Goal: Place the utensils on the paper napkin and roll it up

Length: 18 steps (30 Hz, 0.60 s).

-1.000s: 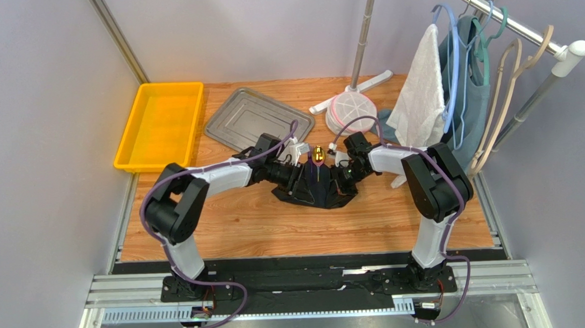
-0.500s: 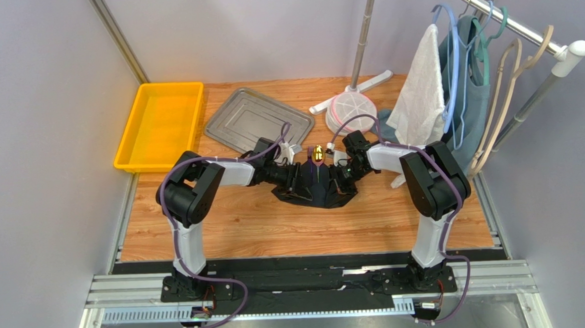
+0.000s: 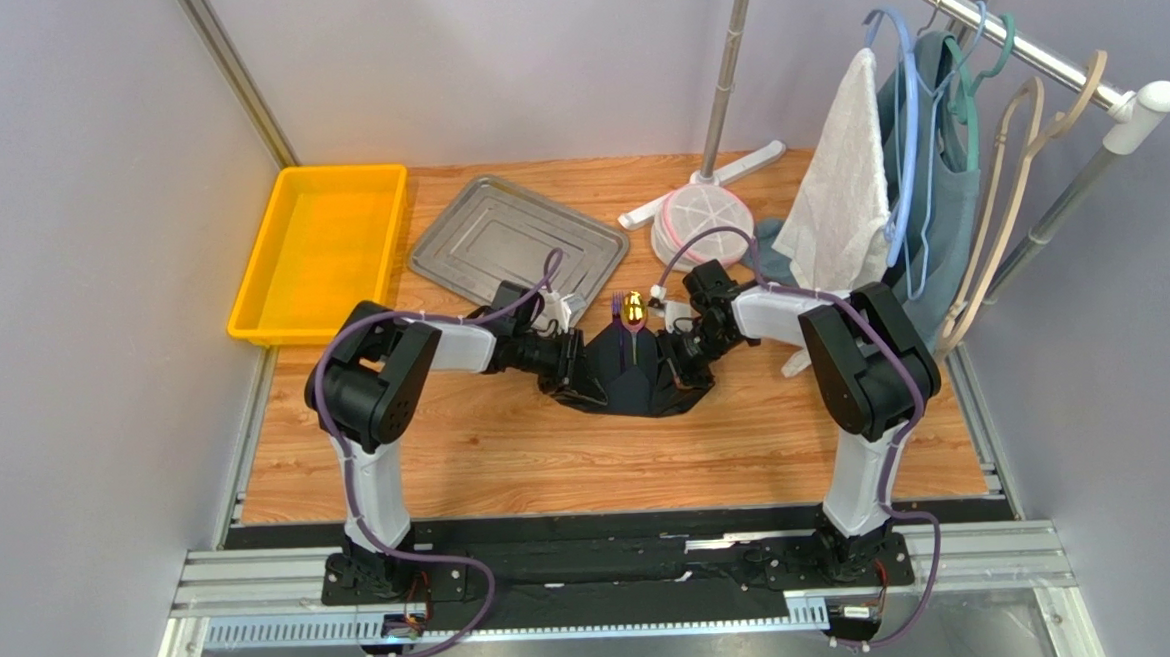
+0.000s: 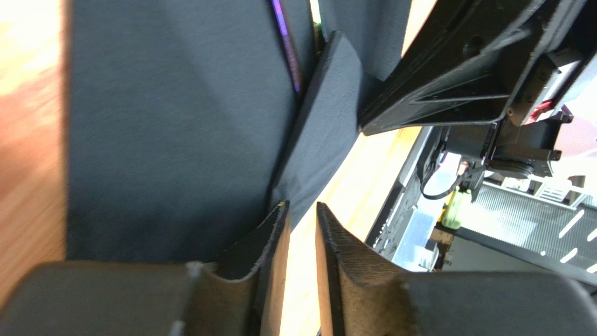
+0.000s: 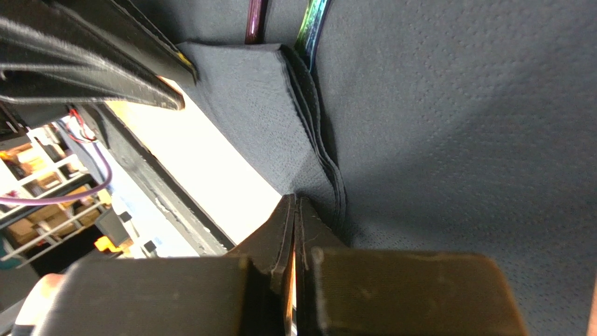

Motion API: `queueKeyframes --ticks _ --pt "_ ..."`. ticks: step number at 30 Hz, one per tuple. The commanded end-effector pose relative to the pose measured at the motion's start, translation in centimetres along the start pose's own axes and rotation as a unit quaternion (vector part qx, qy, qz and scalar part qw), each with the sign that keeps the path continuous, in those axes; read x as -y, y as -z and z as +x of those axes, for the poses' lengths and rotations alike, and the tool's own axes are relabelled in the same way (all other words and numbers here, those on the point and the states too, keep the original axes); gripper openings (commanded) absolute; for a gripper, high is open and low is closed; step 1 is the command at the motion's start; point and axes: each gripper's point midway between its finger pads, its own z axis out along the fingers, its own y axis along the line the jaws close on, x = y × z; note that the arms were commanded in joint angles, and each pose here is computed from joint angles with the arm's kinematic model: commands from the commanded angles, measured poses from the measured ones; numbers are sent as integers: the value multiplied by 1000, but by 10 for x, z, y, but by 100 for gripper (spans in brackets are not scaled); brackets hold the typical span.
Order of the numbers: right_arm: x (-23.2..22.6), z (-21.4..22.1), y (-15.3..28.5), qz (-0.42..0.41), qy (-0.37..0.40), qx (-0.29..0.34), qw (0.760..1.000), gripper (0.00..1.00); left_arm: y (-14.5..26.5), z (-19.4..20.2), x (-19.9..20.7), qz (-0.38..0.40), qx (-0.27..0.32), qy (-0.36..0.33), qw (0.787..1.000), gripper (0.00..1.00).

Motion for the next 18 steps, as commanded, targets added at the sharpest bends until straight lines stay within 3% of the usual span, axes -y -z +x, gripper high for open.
queueKeyframes --ticks 1,9,18 --pt "18 -7 7 53 42 6 998 0 5 13 -29 -48 -7 12 999 26" --pt "22 8 24 75 73 -7 994 6 5 15 -36 -65 -13 12 998 18" --pt "39 18 27 115 78 -3 990 9 4 14 -36 -65 -16 16 998 16"
